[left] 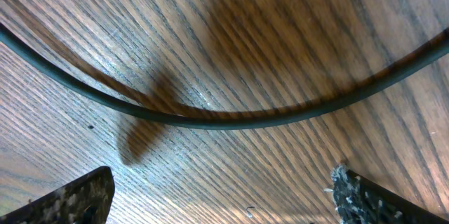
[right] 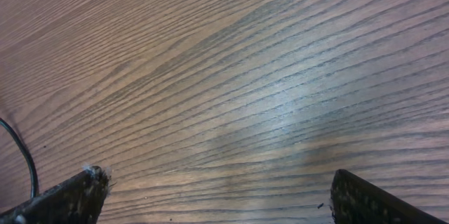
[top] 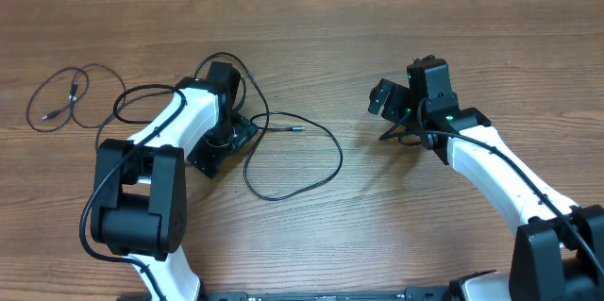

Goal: Untangle cables

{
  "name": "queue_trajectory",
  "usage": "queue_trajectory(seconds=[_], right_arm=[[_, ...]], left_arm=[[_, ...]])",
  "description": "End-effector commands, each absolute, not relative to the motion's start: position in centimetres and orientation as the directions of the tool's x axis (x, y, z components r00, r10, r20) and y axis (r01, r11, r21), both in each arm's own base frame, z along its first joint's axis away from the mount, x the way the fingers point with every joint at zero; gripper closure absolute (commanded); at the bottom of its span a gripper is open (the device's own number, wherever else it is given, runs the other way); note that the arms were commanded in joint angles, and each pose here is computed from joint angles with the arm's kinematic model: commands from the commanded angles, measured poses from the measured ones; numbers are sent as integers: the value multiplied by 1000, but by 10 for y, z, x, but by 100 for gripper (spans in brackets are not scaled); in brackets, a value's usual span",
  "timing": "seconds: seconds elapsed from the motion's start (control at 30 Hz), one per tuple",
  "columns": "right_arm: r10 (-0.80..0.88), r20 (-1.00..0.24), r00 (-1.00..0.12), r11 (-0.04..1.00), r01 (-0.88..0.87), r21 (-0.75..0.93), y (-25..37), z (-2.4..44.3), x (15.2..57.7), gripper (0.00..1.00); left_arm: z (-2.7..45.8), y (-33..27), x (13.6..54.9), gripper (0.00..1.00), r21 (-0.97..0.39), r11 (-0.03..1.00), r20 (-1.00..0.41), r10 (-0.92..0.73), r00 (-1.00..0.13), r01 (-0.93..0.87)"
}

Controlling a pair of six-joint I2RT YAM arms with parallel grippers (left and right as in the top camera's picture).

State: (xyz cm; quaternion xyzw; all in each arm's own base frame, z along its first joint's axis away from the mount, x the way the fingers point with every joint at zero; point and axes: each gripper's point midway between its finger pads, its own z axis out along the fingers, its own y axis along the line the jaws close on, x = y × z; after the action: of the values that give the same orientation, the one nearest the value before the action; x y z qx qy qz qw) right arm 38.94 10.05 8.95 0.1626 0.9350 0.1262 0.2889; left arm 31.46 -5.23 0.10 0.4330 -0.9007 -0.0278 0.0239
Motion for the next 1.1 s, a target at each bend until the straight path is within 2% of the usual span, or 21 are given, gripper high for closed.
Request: queue_trajectory(seconds=[0.0,0.37,0.4,0.47,0.5,0.6,0.77,1.07], right_arm=[[378,-509,-773,916,232,328,100,91,391,0],[378,-508,-774,916,232,328,100,91,391,0],[378,-508,-774,916,232,328,100,91,391,0],[378,-508,-774,916,232,328,100,91,391,0],[378,-508,-774,916,232,328,100,91,391,0],[378,-508,-774,916,232,328,100,91,391,0],[378,-508,-774,916,232,328,100,91,391,0],[378,-508,-774,916,232,328,100,91,391,0]], left_arm=[[-13,-51,309,1,108,621,46,-783,-620,-777],[-14,-40,329,0,83,620,-64,-778,-625,-780],[-13,-33,334,29,93,635,-109,-759,-642,-767],[-11,-26,338,51,106,656,-140,-734,-665,-747],[-11,-24,339,57,103,652,-141,-738,-660,-751],[-11,-18,338,96,96,632,-119,-759,-640,-769],[-2,-25,346,96,-43,620,14,-784,-621,-783],[45,0,337,96,-96,561,-2,-826,-563,-822]])
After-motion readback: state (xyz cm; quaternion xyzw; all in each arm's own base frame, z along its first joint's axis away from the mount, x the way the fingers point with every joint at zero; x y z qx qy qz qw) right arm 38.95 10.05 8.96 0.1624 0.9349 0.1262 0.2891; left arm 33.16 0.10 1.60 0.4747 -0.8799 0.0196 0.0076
